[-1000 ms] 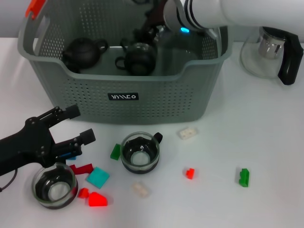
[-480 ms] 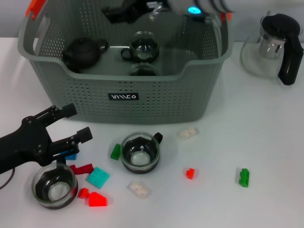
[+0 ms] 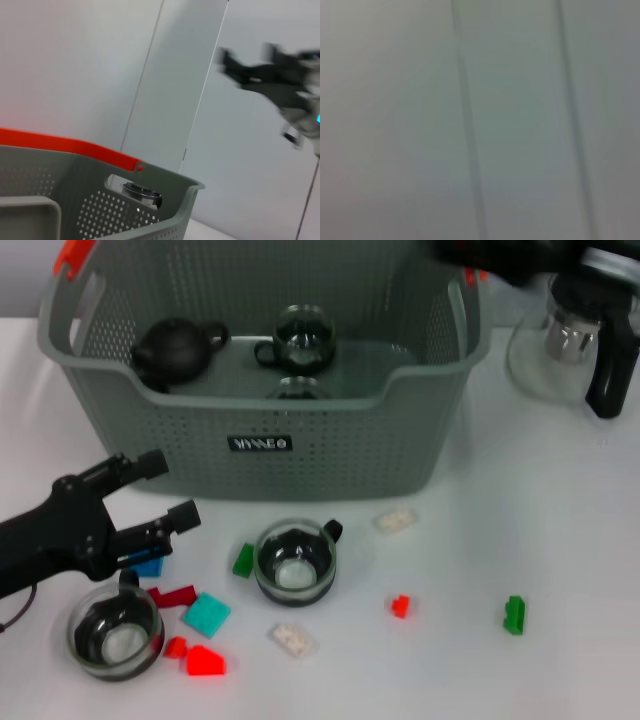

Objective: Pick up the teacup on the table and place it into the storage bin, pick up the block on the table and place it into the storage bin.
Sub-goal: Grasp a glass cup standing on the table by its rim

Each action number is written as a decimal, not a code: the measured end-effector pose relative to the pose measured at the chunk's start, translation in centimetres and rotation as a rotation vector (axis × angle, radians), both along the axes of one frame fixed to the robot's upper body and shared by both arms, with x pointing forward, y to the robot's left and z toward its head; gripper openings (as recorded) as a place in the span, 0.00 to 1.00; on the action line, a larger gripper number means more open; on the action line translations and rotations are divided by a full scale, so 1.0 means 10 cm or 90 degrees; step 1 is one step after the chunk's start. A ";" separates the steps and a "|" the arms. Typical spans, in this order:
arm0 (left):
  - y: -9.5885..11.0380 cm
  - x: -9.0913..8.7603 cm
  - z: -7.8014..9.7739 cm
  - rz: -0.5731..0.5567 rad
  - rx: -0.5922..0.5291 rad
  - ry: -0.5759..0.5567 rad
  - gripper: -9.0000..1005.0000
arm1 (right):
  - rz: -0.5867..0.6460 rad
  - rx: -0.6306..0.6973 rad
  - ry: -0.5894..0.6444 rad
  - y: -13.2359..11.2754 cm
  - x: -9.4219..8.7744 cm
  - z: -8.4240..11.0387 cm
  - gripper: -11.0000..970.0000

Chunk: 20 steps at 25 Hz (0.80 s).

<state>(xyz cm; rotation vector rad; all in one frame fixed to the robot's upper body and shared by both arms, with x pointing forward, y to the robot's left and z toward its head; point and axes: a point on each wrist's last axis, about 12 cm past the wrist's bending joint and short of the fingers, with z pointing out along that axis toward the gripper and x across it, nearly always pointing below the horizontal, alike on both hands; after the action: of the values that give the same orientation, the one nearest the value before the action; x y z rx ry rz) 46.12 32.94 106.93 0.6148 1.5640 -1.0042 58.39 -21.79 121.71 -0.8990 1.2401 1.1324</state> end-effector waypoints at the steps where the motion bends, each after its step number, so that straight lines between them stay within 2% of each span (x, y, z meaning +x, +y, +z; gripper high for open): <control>1: 0.00 0.00 0.00 -0.001 0.000 0.000 0.82 | 0.014 0.012 -0.001 -0.14 -0.09 -0.04 0.79; 6: -0.01 0.01 0.01 -0.005 0.002 0.000 0.82 | 0.079 0.000 -0.019 -0.56 -0.52 -0.22 0.79; 9: 0.01 0.01 0.01 -0.003 0.003 -0.002 0.82 | 0.066 -0.037 -0.005 -0.72 -0.75 -0.47 0.79; 12: 0.02 0.00 0.00 0.000 0.005 0.000 0.82 | 0.037 -0.095 0.006 -0.79 -0.96 -0.86 0.79; 16: 0.02 0.00 0.01 -0.004 0.009 0.000 0.82 | -0.033 -0.108 0.035 -0.79 -1.12 -1.36 0.79; 20: 0.10 -0.04 0.14 -0.038 0.016 -0.011 0.82 | -0.043 -0.107 0.042 -0.77 -1.15 -1.45 0.79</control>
<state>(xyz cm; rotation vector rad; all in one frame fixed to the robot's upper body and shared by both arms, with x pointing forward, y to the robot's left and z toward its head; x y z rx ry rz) 45.68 33.95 108.29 0.6890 1.5532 -1.0230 46.90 -29.50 107.19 -0.9448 1.4255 1.0224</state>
